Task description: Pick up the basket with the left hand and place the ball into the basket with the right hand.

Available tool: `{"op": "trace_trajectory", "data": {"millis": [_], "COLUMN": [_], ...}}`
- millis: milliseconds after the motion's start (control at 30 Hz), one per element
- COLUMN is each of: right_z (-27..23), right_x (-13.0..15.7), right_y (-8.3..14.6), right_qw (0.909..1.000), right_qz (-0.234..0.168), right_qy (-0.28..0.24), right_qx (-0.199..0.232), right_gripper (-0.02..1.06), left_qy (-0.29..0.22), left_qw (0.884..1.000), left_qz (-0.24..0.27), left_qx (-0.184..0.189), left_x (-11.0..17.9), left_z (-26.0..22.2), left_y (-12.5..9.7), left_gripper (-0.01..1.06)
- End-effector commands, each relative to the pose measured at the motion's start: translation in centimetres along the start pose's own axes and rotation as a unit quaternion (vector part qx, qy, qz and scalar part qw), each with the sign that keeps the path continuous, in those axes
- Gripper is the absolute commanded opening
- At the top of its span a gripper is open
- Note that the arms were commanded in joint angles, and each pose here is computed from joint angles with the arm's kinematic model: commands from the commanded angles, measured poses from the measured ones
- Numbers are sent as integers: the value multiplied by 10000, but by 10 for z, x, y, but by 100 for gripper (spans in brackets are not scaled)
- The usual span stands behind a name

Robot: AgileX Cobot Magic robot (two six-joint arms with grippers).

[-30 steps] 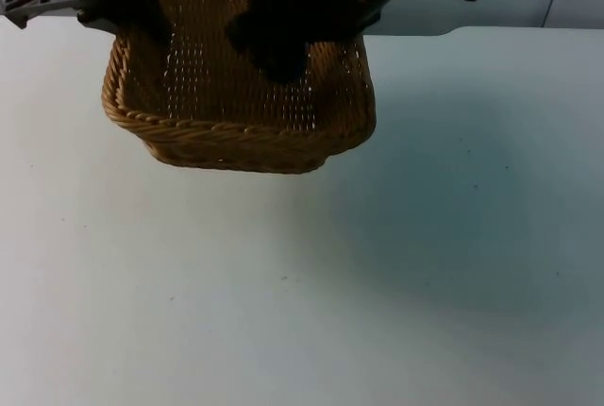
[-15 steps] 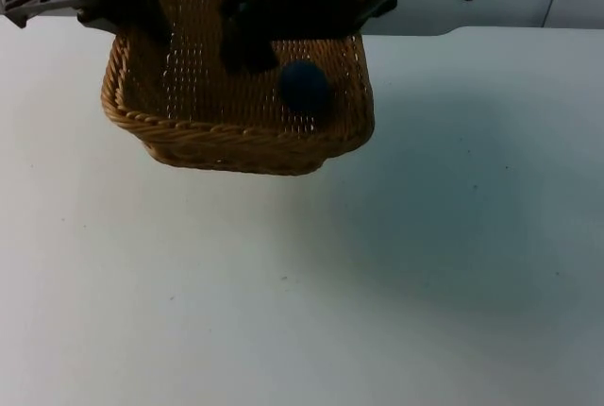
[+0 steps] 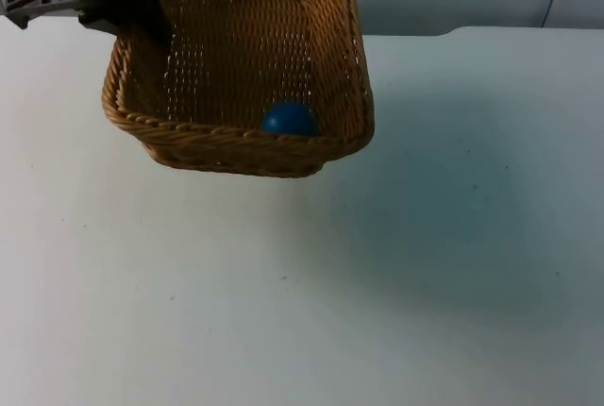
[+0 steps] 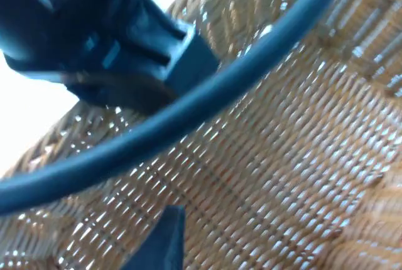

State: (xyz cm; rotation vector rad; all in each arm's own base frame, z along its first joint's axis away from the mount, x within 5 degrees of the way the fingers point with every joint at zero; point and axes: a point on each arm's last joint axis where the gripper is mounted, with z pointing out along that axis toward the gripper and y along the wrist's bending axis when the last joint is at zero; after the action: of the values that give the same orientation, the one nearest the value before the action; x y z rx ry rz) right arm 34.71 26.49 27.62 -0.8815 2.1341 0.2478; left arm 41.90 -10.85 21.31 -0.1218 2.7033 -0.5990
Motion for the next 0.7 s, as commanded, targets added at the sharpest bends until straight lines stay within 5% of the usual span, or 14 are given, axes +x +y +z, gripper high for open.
{"op": "trace_trajectory", "data": {"millis": [0,400,667], "right_z": [-21,-47,-76], "right_x": [-10,-22,-20], "right_y": [-1,-9,-75], "right_qw": [9998,9985,9920], "right_qz": [-133,-121,613], "right_qy": [-139,-505,-751], "right_qx": [52,172,813], "right_gripper": [105,105,105], "left_qy": [-77,-18,-28], "left_qw": [9998,9998,9999], "left_qz": [-126,-124,-105], "left_qx": [127,129,111], "left_x": [-1,0,0], "left_z": [-2,-2,-2], "left_y": [-4,-5,-4], "left_gripper": [0,0,0]}}
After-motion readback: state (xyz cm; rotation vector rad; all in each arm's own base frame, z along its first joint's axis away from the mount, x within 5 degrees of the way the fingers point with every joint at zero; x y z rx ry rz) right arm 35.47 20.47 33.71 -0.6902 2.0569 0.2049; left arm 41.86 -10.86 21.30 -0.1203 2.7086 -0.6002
